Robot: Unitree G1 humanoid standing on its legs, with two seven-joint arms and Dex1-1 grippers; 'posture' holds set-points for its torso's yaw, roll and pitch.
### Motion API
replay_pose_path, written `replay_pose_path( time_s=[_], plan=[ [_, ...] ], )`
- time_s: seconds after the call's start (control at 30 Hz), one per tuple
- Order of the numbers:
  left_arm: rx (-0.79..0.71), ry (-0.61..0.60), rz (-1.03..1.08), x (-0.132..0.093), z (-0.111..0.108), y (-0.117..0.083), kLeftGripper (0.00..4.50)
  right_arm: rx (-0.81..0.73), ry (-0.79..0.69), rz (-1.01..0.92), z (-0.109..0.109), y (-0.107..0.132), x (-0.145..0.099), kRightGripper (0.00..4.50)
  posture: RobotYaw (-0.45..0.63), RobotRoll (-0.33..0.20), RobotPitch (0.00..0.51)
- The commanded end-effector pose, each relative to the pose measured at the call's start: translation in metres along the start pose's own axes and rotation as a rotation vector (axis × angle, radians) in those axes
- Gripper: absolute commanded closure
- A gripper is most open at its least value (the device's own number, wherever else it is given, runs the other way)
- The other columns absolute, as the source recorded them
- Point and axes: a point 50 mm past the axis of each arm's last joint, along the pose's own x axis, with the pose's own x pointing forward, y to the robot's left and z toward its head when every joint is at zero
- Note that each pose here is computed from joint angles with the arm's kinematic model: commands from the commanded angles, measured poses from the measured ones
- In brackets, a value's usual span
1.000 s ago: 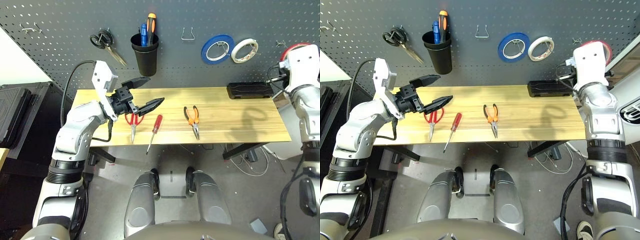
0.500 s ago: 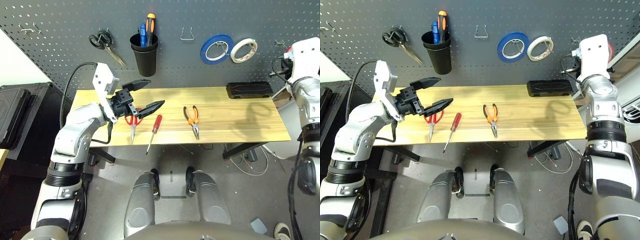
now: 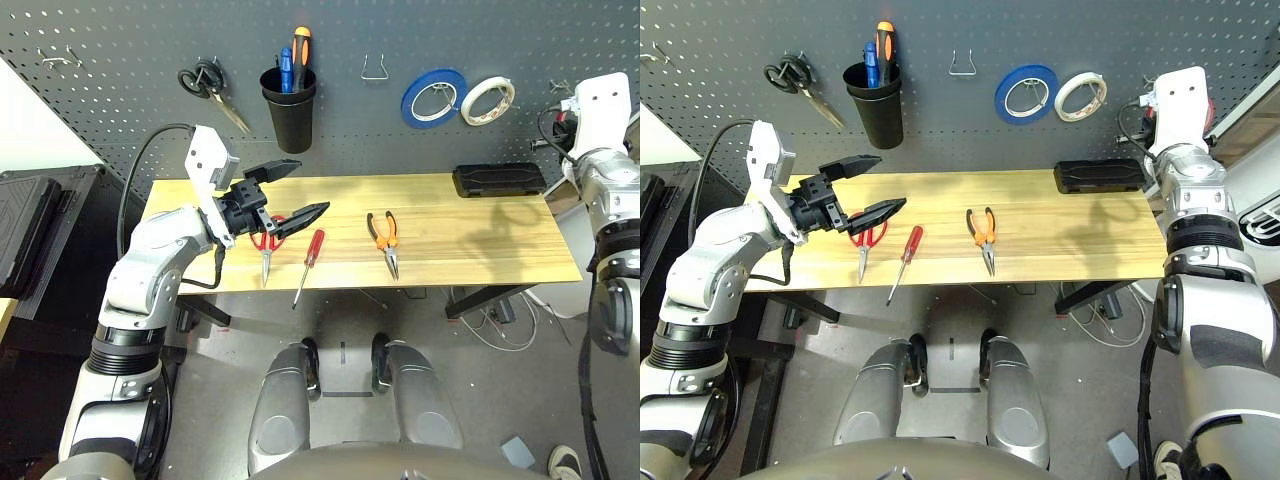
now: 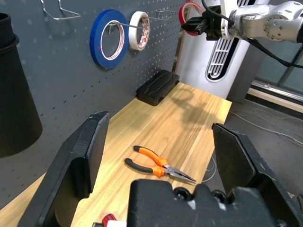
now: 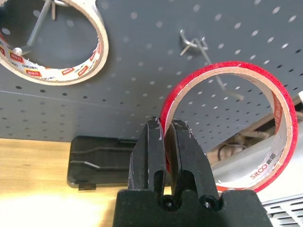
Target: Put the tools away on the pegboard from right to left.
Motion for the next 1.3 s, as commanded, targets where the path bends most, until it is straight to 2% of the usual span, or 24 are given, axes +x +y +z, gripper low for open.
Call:
replay_pose_path(
  time_s=[0.03, 0.1, 0.2, 0.53, 0.57, 0.7, 0.97, 1.1, 1.3],
  plan=[
    [-0.003, 0.015, -0.017, 0.001, -0.002, -0.005, 0.00, 0.035, 0.025, -0.020, -0.004, 0.000, 0.001, 4.48, -0.01, 0.000, 0.165],
    [-0.002, 0.015, -0.019, 0.001, -0.002, -0.005, 0.00, 0.028, 0.030, -0.022, -0.004, 0.001, 0.002, 4.48, -0.01, 0.000, 0.165],
    [0.000, 0.015, -0.019, 0.001, -0.001, -0.005, 0.00, 0.029, 0.024, -0.019, -0.002, 0.003, 0.003, 3.67, -0.01, 0.000, 0.165],
    [0.000, 0.016, -0.017, 0.002, -0.001, -0.005, 0.00, -0.028, -0.079, 0.022, 0.013, 0.008, 0.002, 0.14, 0.00, 0.000, 0.162],
    [0.000, 0.015, -0.016, 0.002, -0.001, -0.005, 0.00, -0.037, -0.091, 0.048, 0.014, 0.009, 0.000, 0.03, 0.00, 0.000, 0.165],
    [0.001, 0.015, -0.016, 0.002, -0.001, -0.005, 0.00, -0.029, -0.114, 0.136, 0.015, 0.014, -0.006, 0.03, 0.00, 0.000, 0.168],
    [-0.012, 0.037, -0.026, -0.005, -0.003, -0.008, 0.00, -0.059, 0.154, 0.492, 0.001, 0.026, -0.034, 0.03, 0.01, 0.000, 0.179],
    [-0.014, 0.084, -0.053, -0.007, -0.011, -0.013, 0.00, -0.033, 0.320, 0.596, -0.014, 0.047, -0.040, 0.03, 0.02, 0.000, 0.191],
    [-0.029, 0.101, -0.063, -0.004, -0.017, -0.018, 0.00, -0.003, 0.411, 0.661, -0.028, 0.087, -0.037, 0.03, 0.03, 0.000, 0.219]
  ],
)
